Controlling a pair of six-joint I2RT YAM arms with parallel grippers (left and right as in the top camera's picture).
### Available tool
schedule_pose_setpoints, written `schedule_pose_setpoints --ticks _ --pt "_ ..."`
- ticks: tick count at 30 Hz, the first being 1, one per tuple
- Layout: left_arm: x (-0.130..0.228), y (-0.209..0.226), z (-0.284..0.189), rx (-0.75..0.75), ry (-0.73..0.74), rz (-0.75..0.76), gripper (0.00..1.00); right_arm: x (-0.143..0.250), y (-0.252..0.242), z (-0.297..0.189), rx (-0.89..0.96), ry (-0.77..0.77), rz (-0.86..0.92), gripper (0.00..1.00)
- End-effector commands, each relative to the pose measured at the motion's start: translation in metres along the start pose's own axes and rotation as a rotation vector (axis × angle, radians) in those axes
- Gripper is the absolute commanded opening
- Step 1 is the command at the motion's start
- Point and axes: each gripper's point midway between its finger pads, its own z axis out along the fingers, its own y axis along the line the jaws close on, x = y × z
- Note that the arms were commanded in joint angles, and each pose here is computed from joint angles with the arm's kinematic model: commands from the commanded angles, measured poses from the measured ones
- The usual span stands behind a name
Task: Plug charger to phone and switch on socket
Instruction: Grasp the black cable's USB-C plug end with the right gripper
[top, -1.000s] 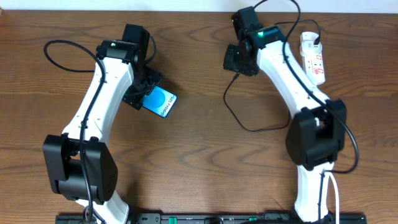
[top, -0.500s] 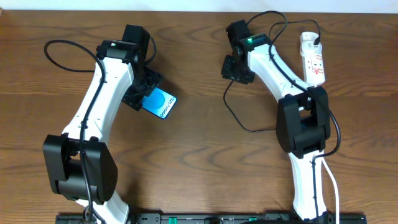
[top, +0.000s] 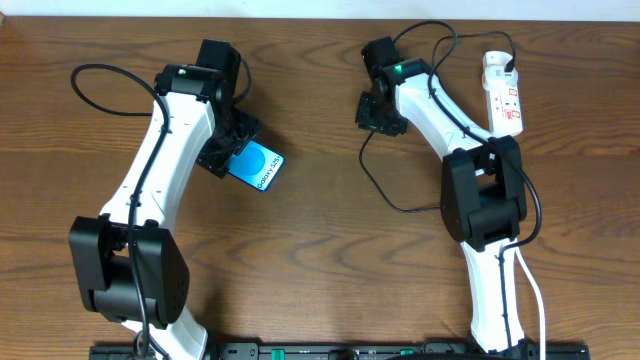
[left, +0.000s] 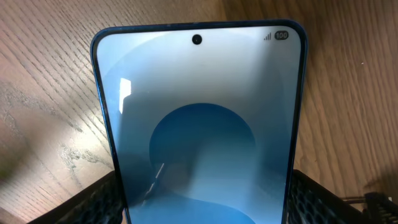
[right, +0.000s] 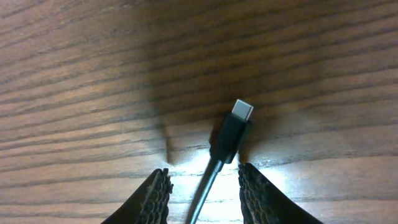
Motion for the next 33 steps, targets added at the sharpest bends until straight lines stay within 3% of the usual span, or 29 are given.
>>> schedule_pose_setpoints --ticks 1,8,14,18,25,33 --pt "-0.003 0.003 -0.007 0.004 -0.024 0.003 0.07 0.005 -0.006 0.010 0.028 0.006 -0.013 0.35" --pt "-0.003 0.003 -0.007 0.001 -0.023 0.004 0.07 0.019 -0.014 0.033 0.053 0.063 -0.011 0.30" --pt "-0.003 0.004 -0.007 0.001 -0.023 0.003 0.07 0.028 -0.018 0.038 0.065 0.102 -0.011 0.02" --pt "-0.003 0.004 -0.007 0.001 -0.023 0.004 0.07 0.030 -0.020 0.037 0.065 0.117 -0.050 0.01" --pt "-0.003 0.003 -0.007 0.001 -0.023 0.026 0.07 0.034 0.021 -0.002 -0.282 0.186 -0.343 0.01" --pt "-0.003 0.004 -0.007 0.000 -0.023 0.057 0.07 0.040 0.031 -0.056 -0.462 0.183 -0.507 0.01"
